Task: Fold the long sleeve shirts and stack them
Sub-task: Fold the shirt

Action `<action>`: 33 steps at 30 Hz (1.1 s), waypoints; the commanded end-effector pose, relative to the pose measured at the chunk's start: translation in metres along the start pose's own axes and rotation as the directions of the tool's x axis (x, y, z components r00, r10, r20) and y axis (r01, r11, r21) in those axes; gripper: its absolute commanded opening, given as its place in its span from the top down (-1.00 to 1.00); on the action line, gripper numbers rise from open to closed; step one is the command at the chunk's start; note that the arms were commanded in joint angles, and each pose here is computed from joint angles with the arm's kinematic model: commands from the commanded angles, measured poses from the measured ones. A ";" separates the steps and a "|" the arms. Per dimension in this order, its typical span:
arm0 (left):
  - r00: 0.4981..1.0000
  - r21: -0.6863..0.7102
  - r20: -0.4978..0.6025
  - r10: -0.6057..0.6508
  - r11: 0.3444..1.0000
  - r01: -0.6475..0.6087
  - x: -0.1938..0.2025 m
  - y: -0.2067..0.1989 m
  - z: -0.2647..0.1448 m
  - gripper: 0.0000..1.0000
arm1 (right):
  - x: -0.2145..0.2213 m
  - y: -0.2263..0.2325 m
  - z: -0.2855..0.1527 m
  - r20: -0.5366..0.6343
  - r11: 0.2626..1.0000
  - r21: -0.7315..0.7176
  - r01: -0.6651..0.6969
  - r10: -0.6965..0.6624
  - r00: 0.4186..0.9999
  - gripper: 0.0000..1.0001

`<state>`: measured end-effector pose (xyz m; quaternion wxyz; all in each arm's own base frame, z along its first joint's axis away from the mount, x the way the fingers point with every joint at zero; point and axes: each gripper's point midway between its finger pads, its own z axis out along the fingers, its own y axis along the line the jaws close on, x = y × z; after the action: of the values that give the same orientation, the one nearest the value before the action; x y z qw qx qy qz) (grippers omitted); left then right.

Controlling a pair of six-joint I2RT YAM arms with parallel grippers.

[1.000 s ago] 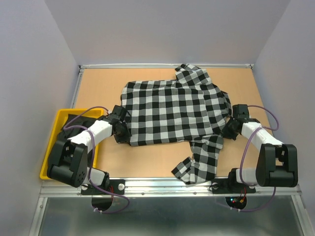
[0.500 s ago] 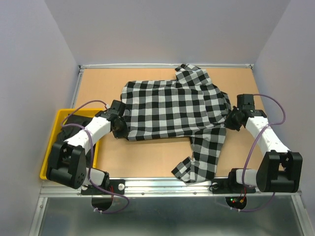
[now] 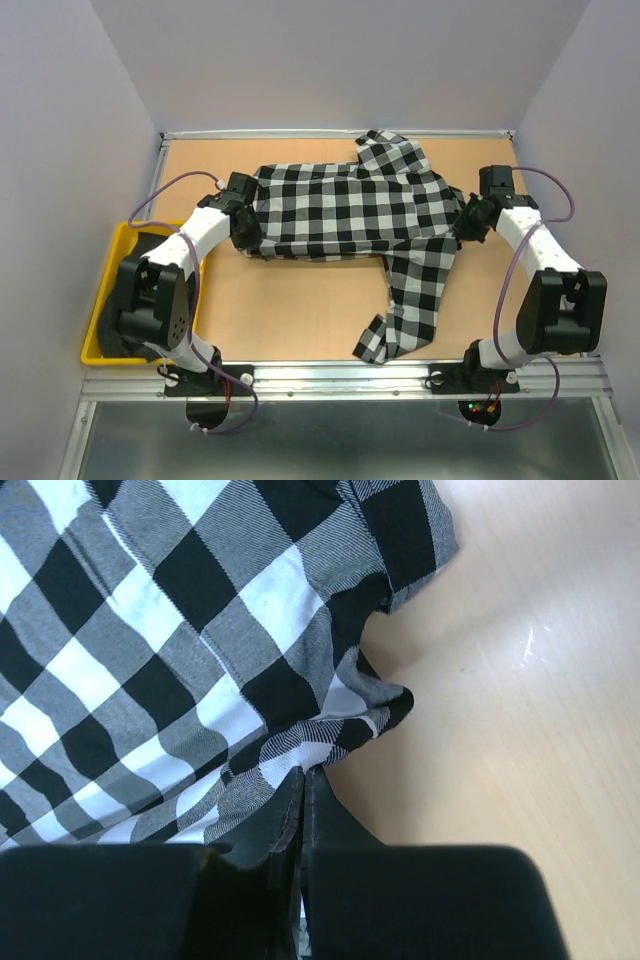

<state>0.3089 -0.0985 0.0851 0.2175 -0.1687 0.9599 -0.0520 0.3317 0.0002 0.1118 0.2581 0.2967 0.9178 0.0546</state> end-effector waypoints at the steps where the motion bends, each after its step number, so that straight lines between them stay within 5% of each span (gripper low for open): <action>1: 0.999 -0.056 0.034 0.032 0.998 -0.030 -0.024 0.002 0.014 0.94 | -0.030 0.012 0.000 0.066 1.000 -0.019 0.021 -0.019 0.998 0.99; 14: 0.996 -0.048 0.079 0.050 0.998 -0.046 -0.080 -0.035 0.040 0.79 | -0.034 0.008 0.035 0.054 0.999 0.036 -0.002 0.000 0.999 0.95; 21: 0.997 -0.055 0.047 0.059 0.997 -0.057 -0.073 -0.034 0.054 0.61 | -0.031 0.002 0.050 0.039 0.998 0.070 -0.002 -0.001 0.999 0.87; 33: 0.997 -0.040 0.014 0.079 0.996 -0.078 -0.037 -0.010 0.012 0.73 | -0.038 0.008 0.041 0.061 0.999 0.039 0.014 -0.017 0.998 0.88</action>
<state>0.3713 -0.1089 0.0645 0.2110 -0.1404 0.9669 -0.0285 0.3583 -0.0075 0.0636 0.2221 0.2982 0.9279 0.0268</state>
